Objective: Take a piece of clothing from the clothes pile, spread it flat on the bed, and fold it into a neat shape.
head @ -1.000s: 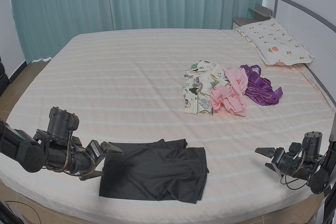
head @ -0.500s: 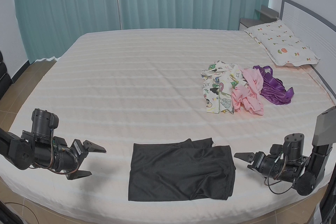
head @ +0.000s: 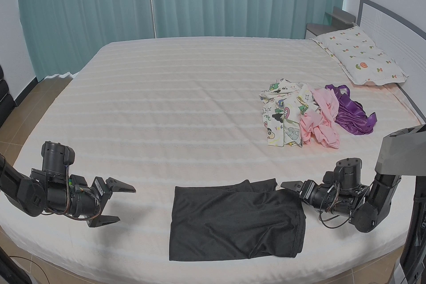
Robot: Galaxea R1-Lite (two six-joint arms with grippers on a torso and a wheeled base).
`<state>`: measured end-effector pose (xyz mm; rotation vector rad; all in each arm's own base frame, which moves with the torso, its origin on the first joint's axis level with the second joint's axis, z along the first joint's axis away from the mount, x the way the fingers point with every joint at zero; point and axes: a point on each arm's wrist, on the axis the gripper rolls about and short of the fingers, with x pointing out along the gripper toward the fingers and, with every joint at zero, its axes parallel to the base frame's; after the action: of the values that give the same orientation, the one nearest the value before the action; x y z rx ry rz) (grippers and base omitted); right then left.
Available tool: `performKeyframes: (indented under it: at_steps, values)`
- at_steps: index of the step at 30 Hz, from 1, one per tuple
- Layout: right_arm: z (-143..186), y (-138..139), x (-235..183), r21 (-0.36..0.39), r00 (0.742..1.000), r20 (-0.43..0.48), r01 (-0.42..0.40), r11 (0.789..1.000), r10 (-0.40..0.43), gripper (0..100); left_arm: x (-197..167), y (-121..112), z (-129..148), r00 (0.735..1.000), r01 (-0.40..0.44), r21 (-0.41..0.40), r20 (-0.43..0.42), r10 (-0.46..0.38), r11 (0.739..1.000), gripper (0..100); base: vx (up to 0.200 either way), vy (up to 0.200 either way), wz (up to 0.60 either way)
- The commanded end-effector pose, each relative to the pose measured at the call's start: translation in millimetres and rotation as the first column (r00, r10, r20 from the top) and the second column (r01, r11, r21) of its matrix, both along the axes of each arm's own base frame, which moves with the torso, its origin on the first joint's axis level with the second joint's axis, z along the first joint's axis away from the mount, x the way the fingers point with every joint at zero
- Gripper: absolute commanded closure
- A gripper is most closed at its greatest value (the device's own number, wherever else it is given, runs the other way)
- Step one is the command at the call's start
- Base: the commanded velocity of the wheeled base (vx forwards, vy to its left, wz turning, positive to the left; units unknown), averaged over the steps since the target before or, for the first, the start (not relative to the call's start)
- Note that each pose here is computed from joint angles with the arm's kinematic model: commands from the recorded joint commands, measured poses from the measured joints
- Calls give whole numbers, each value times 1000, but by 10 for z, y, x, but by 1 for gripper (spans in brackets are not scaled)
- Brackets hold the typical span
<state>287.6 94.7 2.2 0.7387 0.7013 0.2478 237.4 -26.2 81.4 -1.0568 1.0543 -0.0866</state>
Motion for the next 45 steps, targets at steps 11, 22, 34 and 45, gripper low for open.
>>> performKeyframes:
  at_steps: [11,22,34,45]
  values:
    - [-121,-11,138,-38,1000,3,-7,999,7,100,3,7,-32,1000,-4,1,-13,4,1000,0,0,0,0]
    - [38,-94,226,-24,996,80,26,999,-24,100,-1,0,-40,1000,1,-1,-18,-1,1000,0,0,0,0]
    - [134,-153,479,-3,986,156,58,998,-57,100,-8,-3,-55,1000,4,0,-24,-4,1000,0,0,0,0]
    - [-67,-185,510,-22,993,100,70,997,-67,100,-5,-4,-65,1000,5,-1,-28,-5,1000,0,0,0,0]
